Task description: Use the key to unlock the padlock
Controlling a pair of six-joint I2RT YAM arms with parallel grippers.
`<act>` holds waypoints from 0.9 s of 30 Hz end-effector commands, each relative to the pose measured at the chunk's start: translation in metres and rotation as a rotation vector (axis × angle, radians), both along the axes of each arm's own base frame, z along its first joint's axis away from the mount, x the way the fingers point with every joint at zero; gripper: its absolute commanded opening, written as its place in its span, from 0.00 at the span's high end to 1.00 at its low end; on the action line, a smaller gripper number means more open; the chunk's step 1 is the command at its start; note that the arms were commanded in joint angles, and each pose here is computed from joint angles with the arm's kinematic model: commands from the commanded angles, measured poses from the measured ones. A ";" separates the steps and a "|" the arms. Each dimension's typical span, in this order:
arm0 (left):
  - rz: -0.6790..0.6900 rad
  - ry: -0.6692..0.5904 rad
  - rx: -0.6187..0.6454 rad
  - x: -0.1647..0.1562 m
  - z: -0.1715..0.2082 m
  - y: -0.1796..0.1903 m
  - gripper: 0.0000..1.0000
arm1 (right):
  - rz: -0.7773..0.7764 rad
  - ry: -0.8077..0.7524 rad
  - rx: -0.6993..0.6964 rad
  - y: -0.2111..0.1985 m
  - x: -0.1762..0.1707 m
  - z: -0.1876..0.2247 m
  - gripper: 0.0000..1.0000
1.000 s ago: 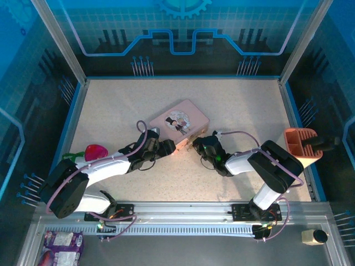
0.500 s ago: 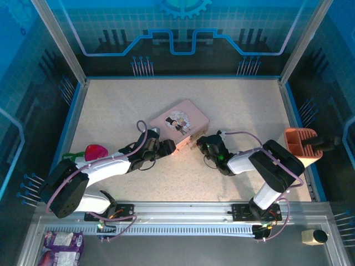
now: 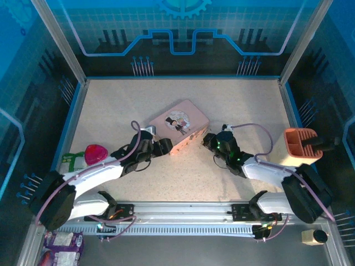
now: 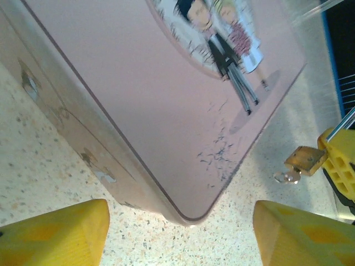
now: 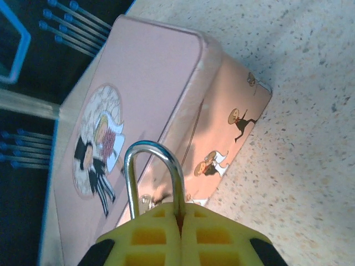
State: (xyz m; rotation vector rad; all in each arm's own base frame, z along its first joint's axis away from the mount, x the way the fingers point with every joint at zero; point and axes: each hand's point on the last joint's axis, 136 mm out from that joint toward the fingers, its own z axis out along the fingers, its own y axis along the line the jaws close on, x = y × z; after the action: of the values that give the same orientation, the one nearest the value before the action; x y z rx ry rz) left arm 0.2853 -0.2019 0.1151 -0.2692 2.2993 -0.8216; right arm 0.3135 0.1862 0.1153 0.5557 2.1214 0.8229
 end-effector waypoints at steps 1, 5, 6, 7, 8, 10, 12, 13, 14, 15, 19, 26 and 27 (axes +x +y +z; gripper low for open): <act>0.007 -0.104 0.027 0.003 0.013 0.019 0.27 | 0.148 0.028 -0.195 -0.006 -0.018 0.005 1.00; 0.039 -0.160 0.028 0.003 0.024 0.046 0.25 | 0.254 0.039 -0.318 -0.012 -0.037 0.026 1.00; 0.055 -0.170 0.029 0.003 0.026 0.053 0.24 | 0.270 0.045 -0.350 -0.016 -0.041 0.028 1.00; 0.068 -0.182 0.033 0.003 0.029 0.060 0.24 | 0.289 0.047 -0.384 -0.019 -0.046 0.031 1.00; 0.078 -0.194 0.038 0.002 0.031 0.065 0.24 | 0.306 0.054 -0.419 -0.024 -0.051 0.033 1.00; 0.095 -0.219 0.050 0.000 0.037 0.073 0.23 | 0.330 0.066 -0.480 -0.033 -0.060 0.033 1.00; 0.098 -0.243 0.062 -0.003 0.042 0.077 0.22 | 0.349 0.085 -0.529 -0.042 -0.069 0.032 1.00; 0.100 -0.249 0.067 -0.004 0.044 0.079 0.22 | 0.357 0.101 -0.552 -0.047 -0.074 0.029 1.00; 0.098 -0.254 0.070 -0.005 0.045 0.079 0.22 | 0.365 0.113 -0.569 -0.050 -0.079 0.027 1.00; 0.096 -0.259 0.069 -0.006 0.046 0.080 0.22 | 0.370 0.126 -0.581 -0.054 -0.082 0.024 1.00; 0.095 -0.273 0.064 -0.008 0.049 0.080 0.22 | 0.377 0.187 -0.620 -0.067 -0.098 0.010 1.00; 0.132 -0.260 0.084 -0.006 0.049 0.087 0.22 | 0.388 0.316 -0.648 -0.078 -0.117 -0.023 1.00; 0.136 -0.257 0.088 -0.006 0.049 0.087 0.21 | 0.391 0.331 -0.649 -0.078 -0.118 -0.027 1.00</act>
State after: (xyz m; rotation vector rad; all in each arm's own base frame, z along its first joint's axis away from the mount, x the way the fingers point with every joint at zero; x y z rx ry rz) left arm 0.2795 -0.1231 0.1697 -0.2505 2.0281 -0.7061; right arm 0.2078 0.1177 0.1053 -0.0780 2.5921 0.2590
